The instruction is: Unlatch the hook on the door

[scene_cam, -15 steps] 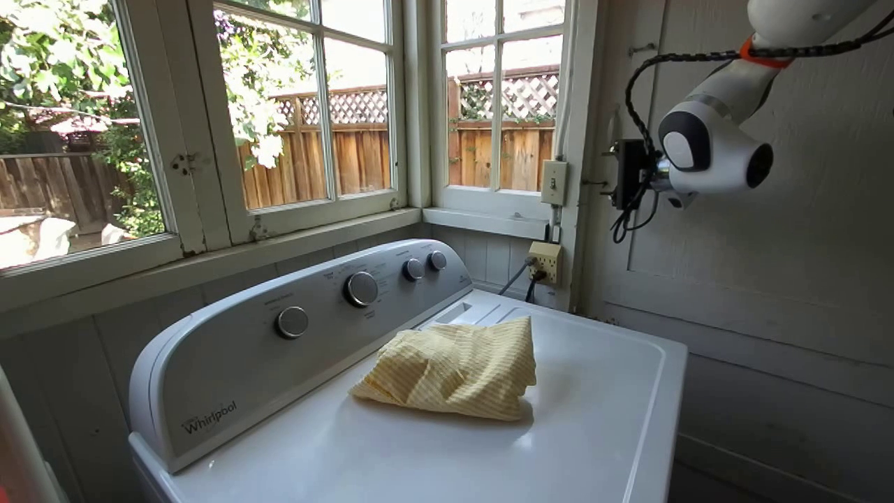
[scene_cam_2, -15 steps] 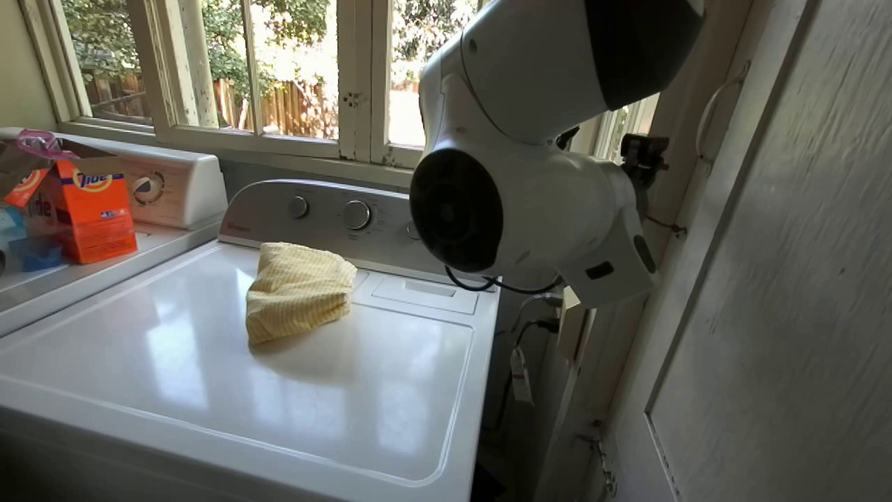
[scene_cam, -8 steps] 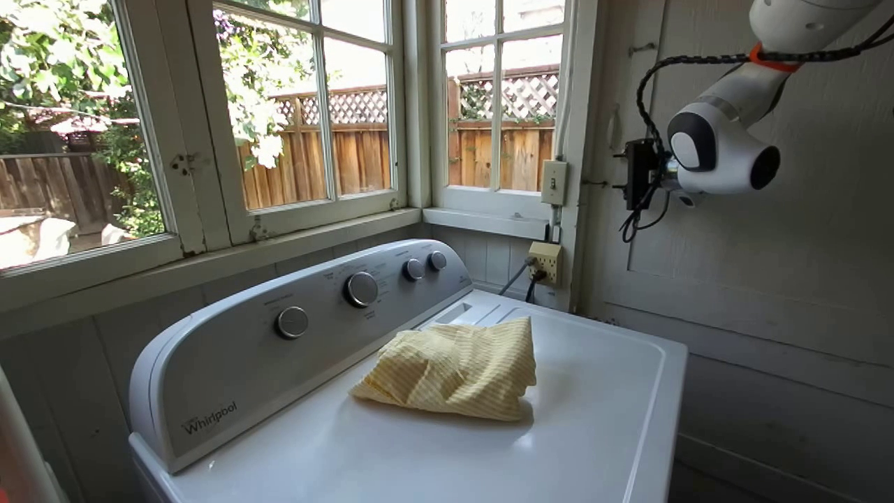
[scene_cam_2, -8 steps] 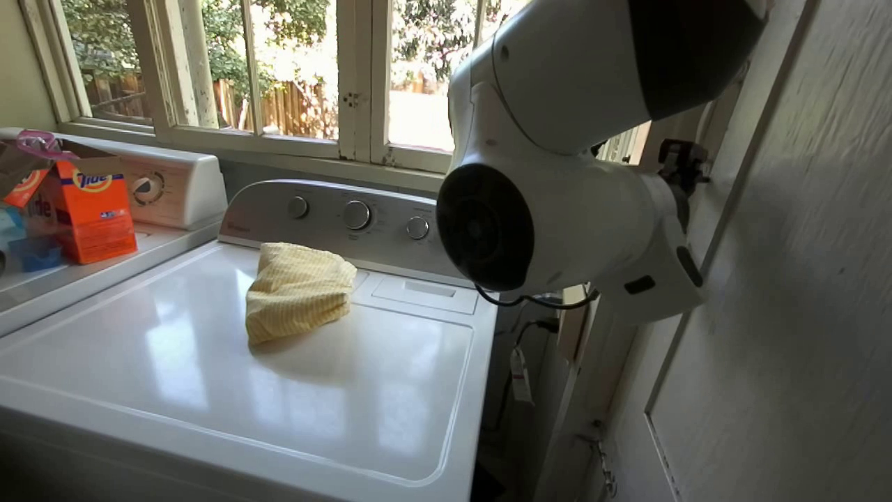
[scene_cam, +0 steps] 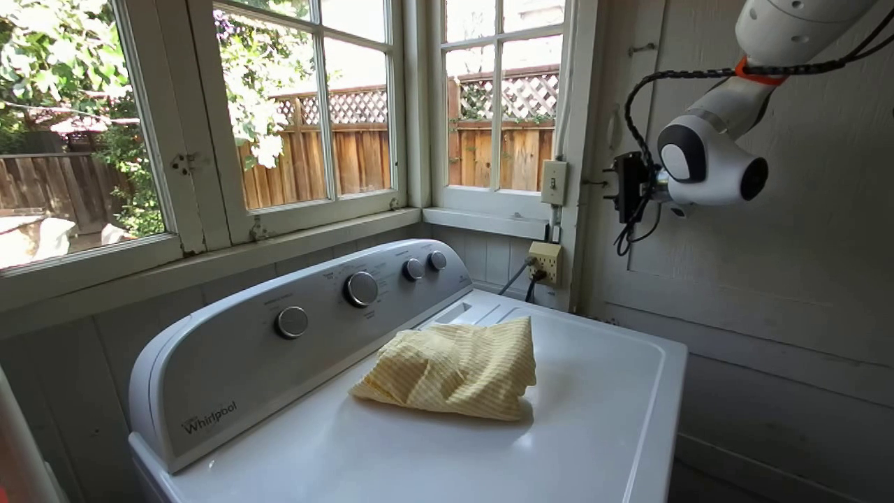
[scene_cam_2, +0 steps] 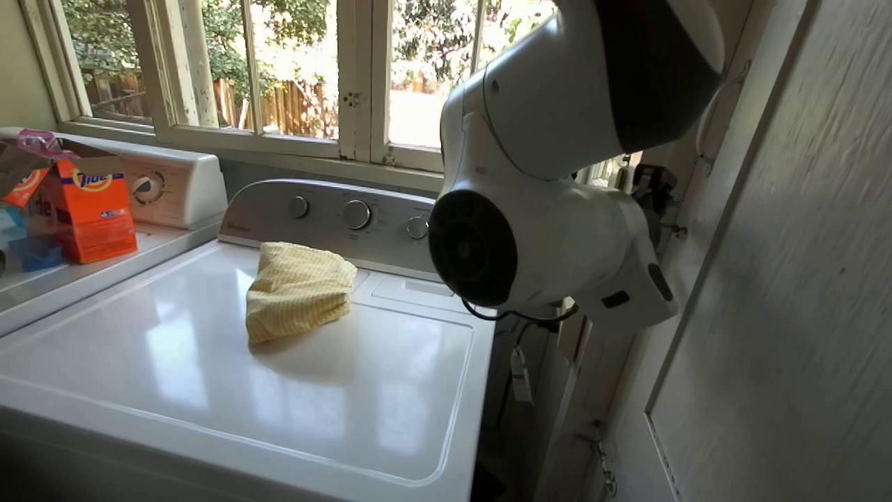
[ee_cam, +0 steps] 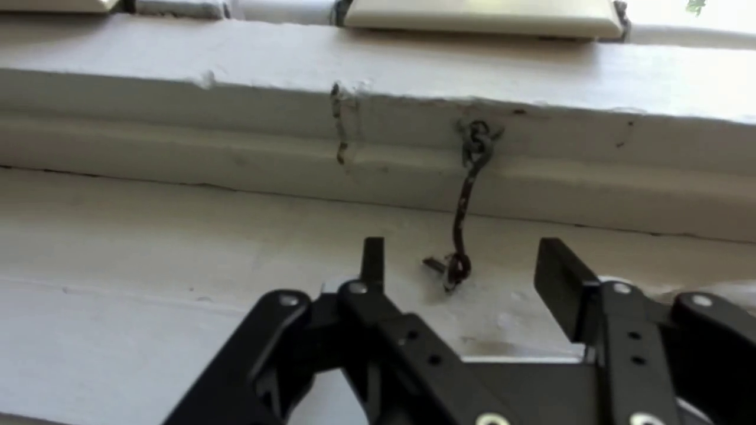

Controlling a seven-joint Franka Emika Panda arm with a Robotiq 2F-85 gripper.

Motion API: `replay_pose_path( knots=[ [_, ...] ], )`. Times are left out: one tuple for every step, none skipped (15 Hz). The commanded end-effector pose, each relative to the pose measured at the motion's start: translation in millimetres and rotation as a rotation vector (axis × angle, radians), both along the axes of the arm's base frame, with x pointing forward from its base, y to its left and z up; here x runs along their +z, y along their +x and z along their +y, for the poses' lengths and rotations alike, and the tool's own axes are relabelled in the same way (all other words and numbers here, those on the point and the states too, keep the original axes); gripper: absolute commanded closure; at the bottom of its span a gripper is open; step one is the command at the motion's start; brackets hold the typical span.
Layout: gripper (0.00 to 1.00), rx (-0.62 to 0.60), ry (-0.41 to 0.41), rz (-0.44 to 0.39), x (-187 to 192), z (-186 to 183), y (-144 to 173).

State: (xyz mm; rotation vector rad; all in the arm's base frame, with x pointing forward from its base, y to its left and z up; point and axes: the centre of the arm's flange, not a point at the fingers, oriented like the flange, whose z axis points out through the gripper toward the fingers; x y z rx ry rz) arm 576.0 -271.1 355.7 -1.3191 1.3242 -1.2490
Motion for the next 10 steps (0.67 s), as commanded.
replay_pose_path(
  knots=[
    [0.34,0.017,0.005,0.003,-11.9,11.4,0.7],
    [0.36,0.018,0.007,0.001,-12.2,13.0,2.6],
    [0.4,0.019,0.009,-0.003,-12.1,14.0,4.7],
    [0.41,0.021,0.011,-0.006,-11.7,15.0,5.9],
    [0.47,0.023,0.016,-0.011,-11.2,15.7,7.0],
    [0.45,0.026,0.017,-0.023,-10.8,16.1,8.2],
    [0.49,0.028,0.014,-0.028,-10.2,16.2,9.0],
    [0.52,0.03,0.014,-0.033,-9.5,16.0,9.6],
    [0.53,0.031,0.015,-0.041,-9.1,15.6,10.2],
    [0.61,0.033,0.013,-0.048,-8.7,15.2,10.6]
  ],
)
